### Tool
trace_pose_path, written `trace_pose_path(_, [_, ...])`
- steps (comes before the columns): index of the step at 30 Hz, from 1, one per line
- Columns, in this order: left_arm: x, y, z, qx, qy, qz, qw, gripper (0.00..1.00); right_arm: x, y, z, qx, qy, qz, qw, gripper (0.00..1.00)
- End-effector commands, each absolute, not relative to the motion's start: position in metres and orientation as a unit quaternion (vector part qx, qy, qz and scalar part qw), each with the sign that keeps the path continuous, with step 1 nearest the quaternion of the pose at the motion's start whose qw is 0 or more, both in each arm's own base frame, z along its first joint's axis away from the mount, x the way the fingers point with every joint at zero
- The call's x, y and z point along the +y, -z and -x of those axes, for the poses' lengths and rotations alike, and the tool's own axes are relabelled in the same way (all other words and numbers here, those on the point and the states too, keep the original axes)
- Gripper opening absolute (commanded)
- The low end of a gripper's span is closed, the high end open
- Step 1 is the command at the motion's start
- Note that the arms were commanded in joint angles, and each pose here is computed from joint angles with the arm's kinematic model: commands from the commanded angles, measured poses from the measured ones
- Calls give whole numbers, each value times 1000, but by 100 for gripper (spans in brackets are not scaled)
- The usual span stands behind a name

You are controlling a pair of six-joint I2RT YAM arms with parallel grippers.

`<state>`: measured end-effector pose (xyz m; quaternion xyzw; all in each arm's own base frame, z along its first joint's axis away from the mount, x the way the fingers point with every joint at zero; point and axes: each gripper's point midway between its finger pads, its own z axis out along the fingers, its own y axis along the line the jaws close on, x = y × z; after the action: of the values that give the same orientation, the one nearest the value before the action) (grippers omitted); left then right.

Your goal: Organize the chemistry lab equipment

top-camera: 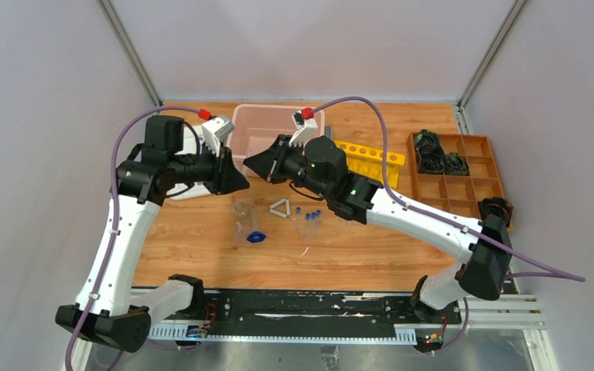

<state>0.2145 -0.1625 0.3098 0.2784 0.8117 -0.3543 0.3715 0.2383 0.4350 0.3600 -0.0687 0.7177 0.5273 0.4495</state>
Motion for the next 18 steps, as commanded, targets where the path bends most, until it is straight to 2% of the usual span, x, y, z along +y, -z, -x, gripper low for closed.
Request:
trace_pose_path(1, [-158, -306, -218, 804, 332, -304, 390, 8, 431, -367, -220, 709, -544, 85, 440, 13])
trace_pose_path(5, [-156, -302, -216, 798, 320, -321, 396, 4, 427, -365, -222, 723, -537, 88, 425, 40])
trace_pose_path(7, [-154, -297, -215, 796, 314, -330, 398, 4, 425, -363, -224, 739, -526, 96, 409, 49])
trace_pose_path(11, [-150, -293, -211, 787, 296, -353, 409, 3, 425, -361, -223, 767, -516, 130, 359, 57])
trace_pose_path(18, [-146, -288, -207, 777, 278, -377, 420, 2, 429, -361, -213, 780, -512, 185, 308, 58])
